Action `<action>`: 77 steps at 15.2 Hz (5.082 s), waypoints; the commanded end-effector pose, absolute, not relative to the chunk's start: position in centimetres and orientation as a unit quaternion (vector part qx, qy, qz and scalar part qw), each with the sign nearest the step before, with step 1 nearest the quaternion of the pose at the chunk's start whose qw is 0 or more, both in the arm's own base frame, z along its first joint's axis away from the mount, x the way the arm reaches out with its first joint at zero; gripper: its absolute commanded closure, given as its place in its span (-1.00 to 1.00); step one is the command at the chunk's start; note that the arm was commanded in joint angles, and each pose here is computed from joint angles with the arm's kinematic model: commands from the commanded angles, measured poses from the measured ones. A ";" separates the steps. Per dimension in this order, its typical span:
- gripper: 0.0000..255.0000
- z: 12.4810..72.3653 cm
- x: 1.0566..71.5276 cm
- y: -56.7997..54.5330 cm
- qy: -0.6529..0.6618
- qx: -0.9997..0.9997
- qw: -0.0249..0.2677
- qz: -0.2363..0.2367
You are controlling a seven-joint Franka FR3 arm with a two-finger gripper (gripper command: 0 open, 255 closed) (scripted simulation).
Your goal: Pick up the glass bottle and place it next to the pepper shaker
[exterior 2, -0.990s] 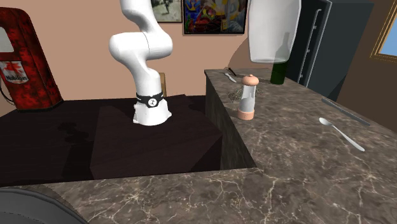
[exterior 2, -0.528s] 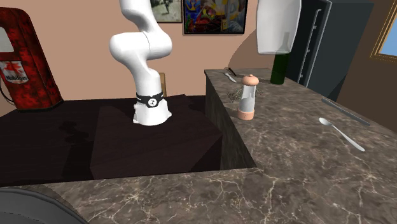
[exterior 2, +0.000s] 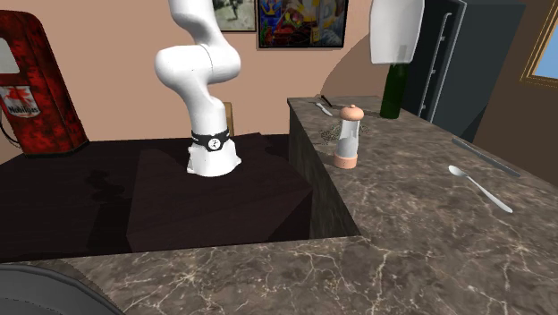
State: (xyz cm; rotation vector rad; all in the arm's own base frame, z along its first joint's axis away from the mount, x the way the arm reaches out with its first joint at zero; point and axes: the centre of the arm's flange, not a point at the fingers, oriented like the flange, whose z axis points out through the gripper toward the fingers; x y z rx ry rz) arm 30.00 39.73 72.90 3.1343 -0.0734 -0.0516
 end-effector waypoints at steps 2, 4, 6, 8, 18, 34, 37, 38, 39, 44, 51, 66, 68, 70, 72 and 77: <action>1.00 73.5 27.9 42.6 -0.025 1.000 0.002 -0.016; 1.00 73.7 26.2 44.7 -0.025 1.000 0.002 -0.016; 1.00 74.0 24.6 46.7 -0.025 1.000 0.002 -0.016; 1.00 74.3 22.9 48.7 -0.025 1.000 0.002 -0.016; 1.00 71.0 20.4 51.7 -0.025 1.000 0.002 -0.016; 1.00 62.5 20.4 51.7 -0.025 1.000 0.002 -0.016; 1.00 61.0 20.4 51.7 -0.025 1.000 0.002 -0.016; 1.00 60.4 20.4 51.7 -0.025 1.000 0.002 -0.016; 1.00 59.9 20.4 51.7 -0.025 1.000 0.002 -0.016; 1.00 57.3 20.4 51.7 -0.025 1.000 0.002 -0.016; 1.00 53.6 20.4 51.7 -0.025 1.000 0.002 -0.016; 1.00 45.6 20.4 51.7 -0.025 1.000 0.002 -0.016; 1.00 44.6 20.4 51.7 -0.025 1.000 0.002 -0.016; 1.00 43.3 20.4 51.7 -0.025 1.000 0.002 -0.016; 1.00 43.3 20.4 51.7 -0.025 1.000 0.002 -0.016; 1.00 43.3 20.4 51.7 -0.025 1.000 0.002 -0.016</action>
